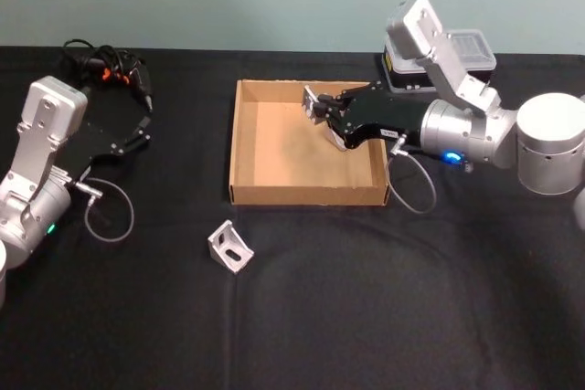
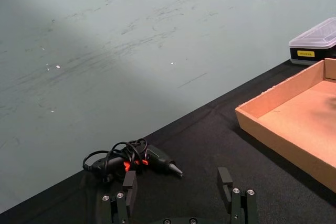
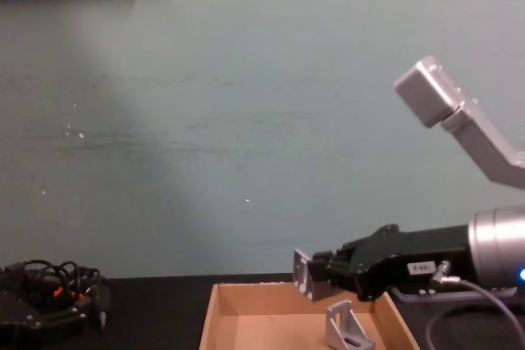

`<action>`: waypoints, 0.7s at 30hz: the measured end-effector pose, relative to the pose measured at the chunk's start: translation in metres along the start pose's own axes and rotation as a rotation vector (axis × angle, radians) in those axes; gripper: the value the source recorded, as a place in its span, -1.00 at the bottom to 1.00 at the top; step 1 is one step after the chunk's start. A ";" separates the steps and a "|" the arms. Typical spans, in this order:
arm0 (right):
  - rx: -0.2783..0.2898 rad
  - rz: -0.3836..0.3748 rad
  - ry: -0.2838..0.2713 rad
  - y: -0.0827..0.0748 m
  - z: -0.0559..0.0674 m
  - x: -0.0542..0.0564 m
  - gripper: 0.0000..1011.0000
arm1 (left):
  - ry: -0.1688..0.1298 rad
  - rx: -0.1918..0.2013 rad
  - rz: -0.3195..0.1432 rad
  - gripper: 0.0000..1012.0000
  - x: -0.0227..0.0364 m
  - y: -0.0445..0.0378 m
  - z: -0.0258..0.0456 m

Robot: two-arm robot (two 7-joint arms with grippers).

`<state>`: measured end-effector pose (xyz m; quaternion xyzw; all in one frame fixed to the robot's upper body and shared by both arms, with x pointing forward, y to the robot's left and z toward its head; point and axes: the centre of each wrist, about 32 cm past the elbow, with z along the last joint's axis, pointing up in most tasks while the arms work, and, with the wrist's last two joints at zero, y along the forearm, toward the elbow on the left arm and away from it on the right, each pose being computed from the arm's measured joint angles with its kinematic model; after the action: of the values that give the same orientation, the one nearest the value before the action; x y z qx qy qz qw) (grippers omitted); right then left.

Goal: Use one hand to pick up the angle iron from the table and place it into the box.

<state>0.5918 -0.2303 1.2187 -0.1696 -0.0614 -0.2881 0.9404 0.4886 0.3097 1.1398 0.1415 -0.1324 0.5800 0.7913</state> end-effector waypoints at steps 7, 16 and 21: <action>-0.030 -0.002 0.004 0.018 -0.009 0.000 -0.87 | 0.000 0.000 0.000 0.98 0.0000 0.0000 0.0000; -0.058 0.007 0.004 0.035 -0.015 0.001 -0.87 | 0.000 0.000 0.000 0.98 0.0000 0.0000 0.0000; -0.067 0.008 0.003 0.042 -0.017 0.003 -0.87 | 0.000 0.000 0.000 0.98 0.0000 0.0000 0.0000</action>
<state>0.6181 -0.2051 1.1914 -0.2009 -0.0496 -0.2863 0.9355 0.4886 0.3097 1.1398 0.1415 -0.1325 0.5799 0.7913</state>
